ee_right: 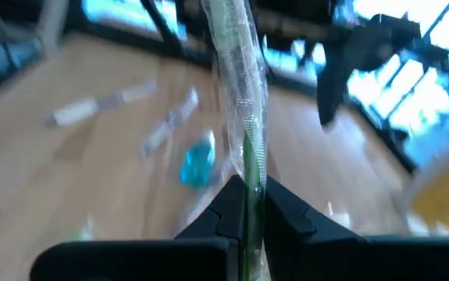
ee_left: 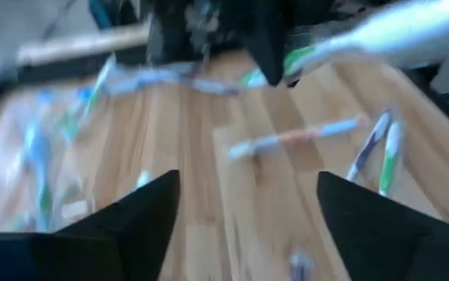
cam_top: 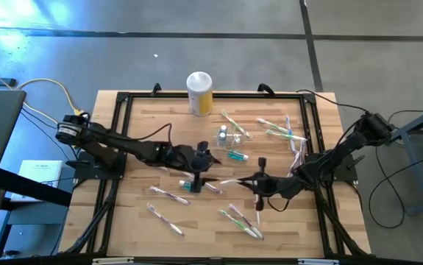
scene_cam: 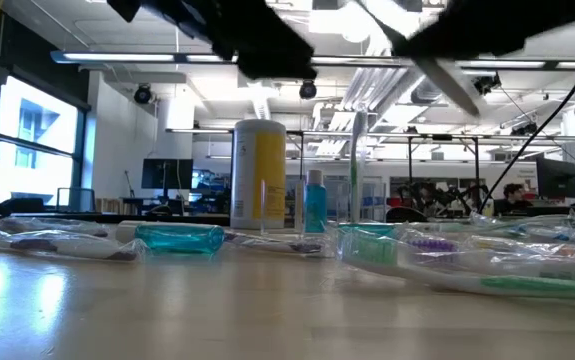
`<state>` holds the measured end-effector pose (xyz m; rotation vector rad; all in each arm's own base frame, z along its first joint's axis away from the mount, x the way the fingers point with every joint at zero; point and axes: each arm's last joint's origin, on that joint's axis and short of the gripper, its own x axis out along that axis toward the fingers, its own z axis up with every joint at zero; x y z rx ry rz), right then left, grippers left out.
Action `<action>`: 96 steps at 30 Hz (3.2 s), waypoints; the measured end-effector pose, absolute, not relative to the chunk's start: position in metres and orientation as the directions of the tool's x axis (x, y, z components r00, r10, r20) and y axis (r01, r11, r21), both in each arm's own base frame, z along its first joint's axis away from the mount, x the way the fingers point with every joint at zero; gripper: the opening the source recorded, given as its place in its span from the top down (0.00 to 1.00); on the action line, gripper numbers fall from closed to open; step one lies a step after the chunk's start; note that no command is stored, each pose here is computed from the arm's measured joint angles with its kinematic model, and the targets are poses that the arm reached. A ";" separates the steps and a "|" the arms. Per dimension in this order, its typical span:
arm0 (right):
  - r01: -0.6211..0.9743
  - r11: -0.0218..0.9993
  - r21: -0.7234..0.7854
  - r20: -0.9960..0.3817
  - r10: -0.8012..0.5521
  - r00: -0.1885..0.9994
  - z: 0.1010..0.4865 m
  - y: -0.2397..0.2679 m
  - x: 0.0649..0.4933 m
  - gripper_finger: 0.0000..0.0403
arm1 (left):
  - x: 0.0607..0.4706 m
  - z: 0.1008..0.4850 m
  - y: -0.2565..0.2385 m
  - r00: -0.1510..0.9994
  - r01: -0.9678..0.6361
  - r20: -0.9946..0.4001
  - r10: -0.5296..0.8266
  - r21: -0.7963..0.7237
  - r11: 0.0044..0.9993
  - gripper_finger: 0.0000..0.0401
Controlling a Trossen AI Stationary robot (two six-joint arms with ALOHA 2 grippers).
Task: Pick & Place toothbrushing station
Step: Put the green toothbrush into the transparent organizer
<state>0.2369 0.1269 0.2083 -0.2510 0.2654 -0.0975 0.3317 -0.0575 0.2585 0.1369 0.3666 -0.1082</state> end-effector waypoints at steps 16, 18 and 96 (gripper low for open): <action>0.034 0.970 -0.242 -0.094 -0.059 0.994 0.226 0.115 0.250 0.96 | 0.337 0.288 -0.066 0.985 0.166 -0.062 -0.159 0.136 0.977 0.10; 0.045 0.969 -0.242 -0.095 -0.070 0.993 0.226 0.112 0.251 0.96 | 0.337 0.288 -0.066 0.986 0.166 -0.055 -0.160 0.136 0.977 0.10; 0.531 0.795 -0.293 -0.044 -0.566 0.823 0.227 0.125 0.230 0.37 | 0.300 0.285 0.062 0.858 -0.339 -0.393 0.331 0.052 0.939 0.98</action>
